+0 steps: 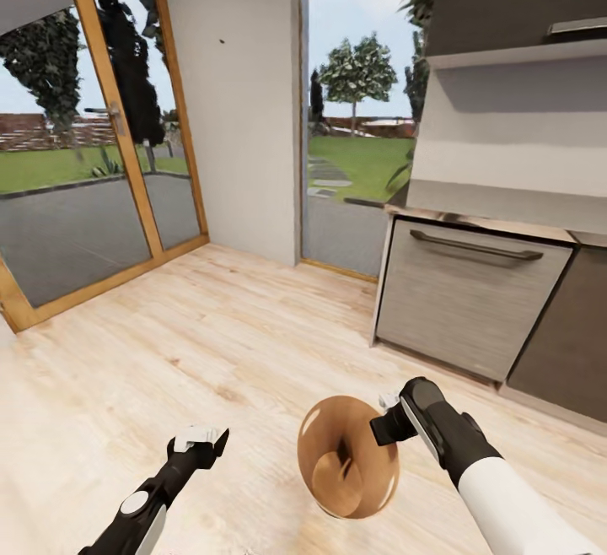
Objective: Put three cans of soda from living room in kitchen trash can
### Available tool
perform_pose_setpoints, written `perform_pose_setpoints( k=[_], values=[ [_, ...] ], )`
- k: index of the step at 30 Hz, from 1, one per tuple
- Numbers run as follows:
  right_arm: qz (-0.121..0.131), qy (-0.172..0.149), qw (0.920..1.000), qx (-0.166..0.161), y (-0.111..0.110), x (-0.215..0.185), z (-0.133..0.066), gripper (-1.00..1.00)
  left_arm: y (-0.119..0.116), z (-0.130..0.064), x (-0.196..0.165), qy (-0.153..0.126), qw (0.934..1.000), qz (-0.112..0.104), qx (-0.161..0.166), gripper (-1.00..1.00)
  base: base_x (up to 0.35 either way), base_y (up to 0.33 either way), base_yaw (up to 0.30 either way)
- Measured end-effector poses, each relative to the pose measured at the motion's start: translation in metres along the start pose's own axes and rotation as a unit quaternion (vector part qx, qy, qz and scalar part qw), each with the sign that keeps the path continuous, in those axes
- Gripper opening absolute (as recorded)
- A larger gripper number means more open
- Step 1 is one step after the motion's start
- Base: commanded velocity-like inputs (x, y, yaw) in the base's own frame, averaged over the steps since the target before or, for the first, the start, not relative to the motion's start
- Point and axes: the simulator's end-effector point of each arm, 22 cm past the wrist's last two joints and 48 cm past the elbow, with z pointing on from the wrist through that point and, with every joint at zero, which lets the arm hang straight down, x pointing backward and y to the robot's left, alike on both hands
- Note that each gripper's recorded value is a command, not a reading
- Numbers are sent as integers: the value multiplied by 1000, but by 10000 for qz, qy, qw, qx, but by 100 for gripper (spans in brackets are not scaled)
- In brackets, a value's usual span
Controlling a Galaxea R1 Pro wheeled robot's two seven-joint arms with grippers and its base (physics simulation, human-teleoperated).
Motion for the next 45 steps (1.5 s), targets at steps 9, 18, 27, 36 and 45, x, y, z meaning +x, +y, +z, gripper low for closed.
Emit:
perform_pose_setpoints(
  k=[9, 18, 27, 36, 45],
  values=[
    [1, 0, 10000, -5, 0, 0, 0, -100, 0, 0, 0, 1, 10000, 0, 0, 100, 0, 0, 245],
    [-5, -8, 10000, -52, 6, -1, 1, -100, 0, 0, 0, 4, 10000, -1, 0, 100, 0, 0, 245],
    [-12, -9, 10000, -50, 7, -2, 1, -100, 3, 0, -1, -10, 10000, -14, -25, 100, 0, 0, 246],
    [65, -15, 10000, -36, -1, 0, -1, -100, 4, -1, -1, -15, 10000, -18, -40, 100, 0, 0, 237],
    [113, -15, 9999, 41, -13, 1, -2, -100, 4, -1, -1, -14, 10000, -14, -36, 100, 0, 0, 223]
  ],
)
